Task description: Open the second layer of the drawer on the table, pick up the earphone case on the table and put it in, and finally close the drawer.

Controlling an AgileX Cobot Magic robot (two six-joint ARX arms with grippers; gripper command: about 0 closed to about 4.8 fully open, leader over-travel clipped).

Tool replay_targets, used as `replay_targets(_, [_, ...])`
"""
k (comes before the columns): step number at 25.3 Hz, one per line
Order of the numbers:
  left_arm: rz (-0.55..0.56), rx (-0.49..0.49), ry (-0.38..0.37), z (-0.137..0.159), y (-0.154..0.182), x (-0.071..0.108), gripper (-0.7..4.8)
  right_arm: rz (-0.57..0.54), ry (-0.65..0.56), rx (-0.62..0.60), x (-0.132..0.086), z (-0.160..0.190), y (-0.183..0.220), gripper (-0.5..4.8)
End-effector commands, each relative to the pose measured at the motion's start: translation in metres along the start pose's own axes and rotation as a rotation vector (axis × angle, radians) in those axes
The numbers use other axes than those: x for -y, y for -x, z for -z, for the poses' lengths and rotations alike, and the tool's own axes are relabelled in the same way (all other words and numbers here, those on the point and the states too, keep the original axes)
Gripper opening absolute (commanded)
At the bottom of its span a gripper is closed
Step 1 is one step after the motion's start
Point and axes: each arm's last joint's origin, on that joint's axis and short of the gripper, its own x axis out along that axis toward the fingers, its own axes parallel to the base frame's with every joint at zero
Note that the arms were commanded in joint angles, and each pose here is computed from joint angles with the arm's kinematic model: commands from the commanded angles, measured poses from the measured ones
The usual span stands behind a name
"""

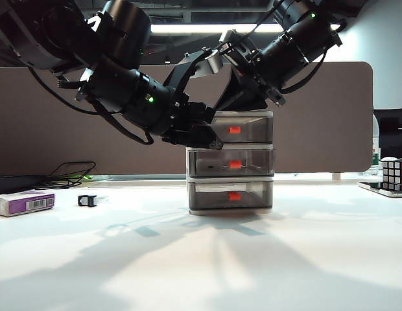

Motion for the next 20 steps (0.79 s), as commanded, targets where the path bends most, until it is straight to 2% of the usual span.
replay_targets(1, [0.002,0.033,-0.006,-0.005,0.002,-0.002,-0.06,0.007,-0.068,-0.153,0.001,0.023,-0.009,-0.05])
replay_targets(3, [0.031,0.072,-0.017,-0.01,0.005,-0.002,-0.06,0.01,-0.068,-0.159,0.001,0.023,-0.008,-0.05])
replay_targets(7, [0.168,0.142,-0.031,-0.02,0.013,0.002,-0.06,0.011,-0.065,-0.169,0.001,0.024,-0.008,-0.05])
replay_targets(11, [0.211,0.042,0.03,-0.007,0.012,0.001,-0.06,0.01,-0.063,-0.173,0.001,0.025,-0.008,-0.05])
replay_targets(13, [0.19,0.003,0.023,-0.001,0.009,0.001,-0.06,0.01,-0.063,-0.173,0.001,0.025,-0.008,-0.05])
replay_targets(17, [0.053,-0.024,0.014,0.004,0.003,-0.003,-0.06,0.01,-0.064,-0.175,0.001,0.025,-0.008,-0.05])
replay_targets(18, [-0.016,-0.062,0.024,0.009,0.0,-0.005,-0.06,0.01,-0.065,-0.176,0.001,0.025,-0.008,-0.05])
replay_targets(20, [-0.028,-0.085,0.03,0.013,-0.002,-0.005,-0.06,0.01,-0.065,-0.177,0.001,0.025,-0.008,-0.05])
